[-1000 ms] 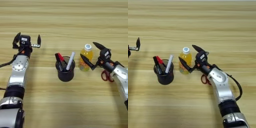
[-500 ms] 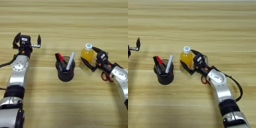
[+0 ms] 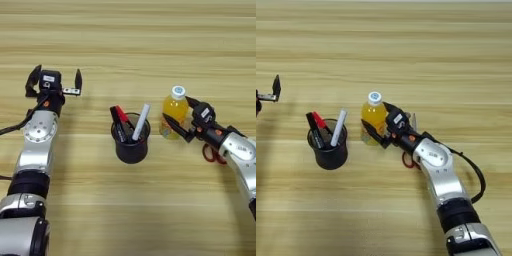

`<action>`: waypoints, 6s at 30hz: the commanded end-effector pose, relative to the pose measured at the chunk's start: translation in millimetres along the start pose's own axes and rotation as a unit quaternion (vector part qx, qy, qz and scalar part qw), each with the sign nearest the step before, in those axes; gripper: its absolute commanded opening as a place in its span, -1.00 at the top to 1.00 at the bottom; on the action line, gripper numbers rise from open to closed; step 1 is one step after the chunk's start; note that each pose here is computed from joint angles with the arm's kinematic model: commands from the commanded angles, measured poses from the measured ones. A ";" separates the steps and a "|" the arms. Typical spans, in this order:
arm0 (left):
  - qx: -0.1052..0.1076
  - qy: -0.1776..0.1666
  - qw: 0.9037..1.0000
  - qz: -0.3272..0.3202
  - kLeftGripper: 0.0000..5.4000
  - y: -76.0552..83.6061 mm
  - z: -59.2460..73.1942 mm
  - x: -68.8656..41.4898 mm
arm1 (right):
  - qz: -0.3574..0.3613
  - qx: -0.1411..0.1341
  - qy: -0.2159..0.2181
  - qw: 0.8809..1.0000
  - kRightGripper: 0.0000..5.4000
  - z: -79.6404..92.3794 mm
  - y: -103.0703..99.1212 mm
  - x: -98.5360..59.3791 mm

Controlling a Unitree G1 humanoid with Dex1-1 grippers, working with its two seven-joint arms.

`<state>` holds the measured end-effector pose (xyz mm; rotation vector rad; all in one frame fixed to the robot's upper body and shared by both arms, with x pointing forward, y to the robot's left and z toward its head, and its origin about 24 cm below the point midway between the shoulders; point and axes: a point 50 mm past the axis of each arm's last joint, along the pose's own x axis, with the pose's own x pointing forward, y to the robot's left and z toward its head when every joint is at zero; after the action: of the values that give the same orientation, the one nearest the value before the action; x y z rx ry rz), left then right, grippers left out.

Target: Move the objects on the table

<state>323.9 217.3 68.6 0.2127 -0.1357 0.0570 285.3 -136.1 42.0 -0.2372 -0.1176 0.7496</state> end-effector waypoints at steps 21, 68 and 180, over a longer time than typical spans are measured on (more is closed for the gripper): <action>0.002 -0.030 0.999 -0.020 -1.00 -2.7 9.8 -2.2 | -0.045 -0.011 -0.122 0.991 -0.31 56.3 -25.5 -7.3; -0.052 -0.179 0.771 -0.609 -1.00 -81.0 112.6 -83.6 | 0.281 -0.053 -0.183 0.941 -0.31 156.9 31.2 -16.2; -0.104 -0.166 0.846 -0.496 -0.26 -39.0 96.3 -84.0 | -0.303 0.037 -0.074 0.949 -1.00 23.2 -86.5 -4.2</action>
<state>232.4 149.4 135.7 0.0730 -0.3348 -1.0742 330.4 -196.2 81.9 -0.0540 -0.2613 0.1731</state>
